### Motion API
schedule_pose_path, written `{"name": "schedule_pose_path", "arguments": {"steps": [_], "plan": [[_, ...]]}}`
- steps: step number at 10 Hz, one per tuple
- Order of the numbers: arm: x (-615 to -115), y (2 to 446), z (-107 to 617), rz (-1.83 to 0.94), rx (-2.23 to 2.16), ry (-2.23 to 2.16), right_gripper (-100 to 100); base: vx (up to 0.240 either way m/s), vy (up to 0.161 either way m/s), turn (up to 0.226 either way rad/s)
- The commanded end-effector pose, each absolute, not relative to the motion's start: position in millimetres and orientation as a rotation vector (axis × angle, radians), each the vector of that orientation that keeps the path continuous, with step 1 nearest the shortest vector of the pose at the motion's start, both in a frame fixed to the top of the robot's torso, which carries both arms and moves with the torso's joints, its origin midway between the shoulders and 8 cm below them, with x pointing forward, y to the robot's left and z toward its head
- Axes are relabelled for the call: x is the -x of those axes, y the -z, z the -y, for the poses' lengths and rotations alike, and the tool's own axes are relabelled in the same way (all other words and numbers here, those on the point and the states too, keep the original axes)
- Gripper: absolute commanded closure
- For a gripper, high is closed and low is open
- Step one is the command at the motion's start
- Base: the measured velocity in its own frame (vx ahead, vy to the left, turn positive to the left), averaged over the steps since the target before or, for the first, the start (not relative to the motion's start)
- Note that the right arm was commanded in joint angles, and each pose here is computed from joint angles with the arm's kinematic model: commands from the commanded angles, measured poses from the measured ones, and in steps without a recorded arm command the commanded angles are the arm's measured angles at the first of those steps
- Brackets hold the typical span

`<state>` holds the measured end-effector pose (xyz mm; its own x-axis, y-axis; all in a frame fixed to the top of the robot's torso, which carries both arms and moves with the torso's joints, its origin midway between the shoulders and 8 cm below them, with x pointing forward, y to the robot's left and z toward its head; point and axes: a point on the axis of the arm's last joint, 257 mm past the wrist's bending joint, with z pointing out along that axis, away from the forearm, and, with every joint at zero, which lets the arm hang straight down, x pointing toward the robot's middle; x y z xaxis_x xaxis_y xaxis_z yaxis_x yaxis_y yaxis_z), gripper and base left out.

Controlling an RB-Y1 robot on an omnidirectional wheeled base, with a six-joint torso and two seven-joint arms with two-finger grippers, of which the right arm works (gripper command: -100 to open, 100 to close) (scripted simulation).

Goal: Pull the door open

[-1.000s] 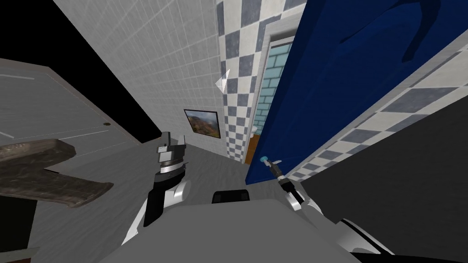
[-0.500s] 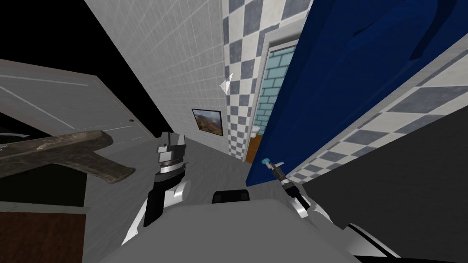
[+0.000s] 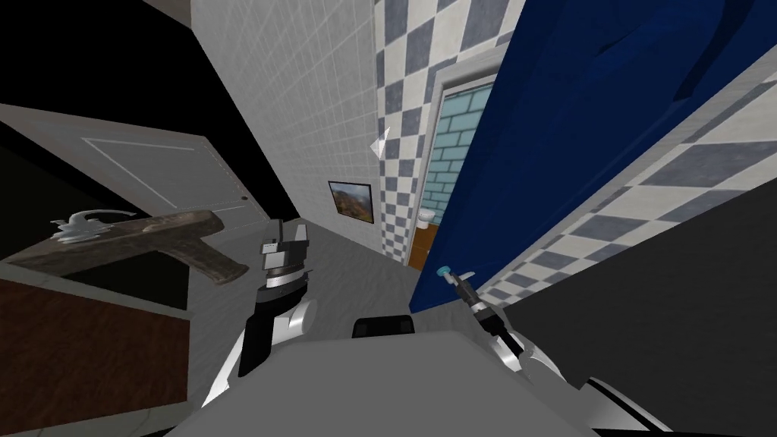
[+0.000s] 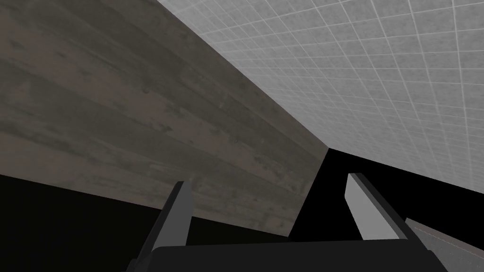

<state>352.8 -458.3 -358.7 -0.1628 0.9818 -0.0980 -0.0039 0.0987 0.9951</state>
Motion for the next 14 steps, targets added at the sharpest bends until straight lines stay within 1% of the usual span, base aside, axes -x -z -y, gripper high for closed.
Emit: {"name": "schedule_pose_path", "arguments": {"steps": [1, 4, 10, 11, 12, 14], "plan": [[-351, 357, 457, -1.376, -1.049, -1.259, 100, -0.17, -0.086, 0.187], [-343, 356, 461, -1.377, -1.044, -1.262, 100, -0.196, -0.11, 0.172], [-328, 355, 466, -1.381, -1.035, -1.268, 100, -0.2, -0.087, 0.167], [-329, 357, 464, -1.384, -1.042, -1.27, 100, -0.089, -0.034, 0.036], [-340, 360, 448, -1.399, -1.034, -1.294, 100, -0.149, -0.042, -0.078], [-355, 361, 429, -1.416, -1.02, -1.321, 100, -0.235, -0.071, -0.043]]}}
